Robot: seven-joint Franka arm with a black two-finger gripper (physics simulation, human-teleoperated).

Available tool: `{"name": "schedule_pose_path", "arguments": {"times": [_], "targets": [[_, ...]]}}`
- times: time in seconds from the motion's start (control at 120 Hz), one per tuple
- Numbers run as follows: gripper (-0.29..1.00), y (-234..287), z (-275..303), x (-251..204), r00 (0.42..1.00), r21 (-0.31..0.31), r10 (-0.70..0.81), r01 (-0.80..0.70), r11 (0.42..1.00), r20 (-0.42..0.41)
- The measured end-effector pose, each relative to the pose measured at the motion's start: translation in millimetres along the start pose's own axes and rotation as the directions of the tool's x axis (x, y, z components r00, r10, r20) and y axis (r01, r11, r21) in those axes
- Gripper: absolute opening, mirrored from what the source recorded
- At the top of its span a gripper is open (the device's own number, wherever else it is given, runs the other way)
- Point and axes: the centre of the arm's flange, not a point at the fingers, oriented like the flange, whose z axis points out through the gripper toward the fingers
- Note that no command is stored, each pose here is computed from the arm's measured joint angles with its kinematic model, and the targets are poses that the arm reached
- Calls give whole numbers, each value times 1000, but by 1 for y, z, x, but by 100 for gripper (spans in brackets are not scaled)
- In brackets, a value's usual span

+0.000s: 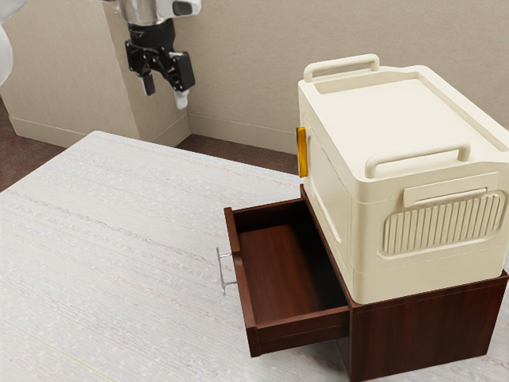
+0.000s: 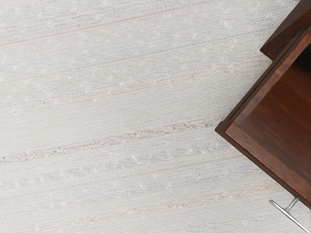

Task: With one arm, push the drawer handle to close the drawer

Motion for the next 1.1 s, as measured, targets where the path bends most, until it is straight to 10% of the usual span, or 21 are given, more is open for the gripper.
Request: {"name": "schedule_pose_path", "arguments": {"times": [0.358, 0.683, 1.1], "targets": [[69, 20, 31, -98, 998, -74, 36, -33, 997, 51], [5, 53, 151, -142, 972, -37, 146, -142, 989, 182], [-7, 121, 236, -129, 888, -10, 459, -459, 888, 38]]}}
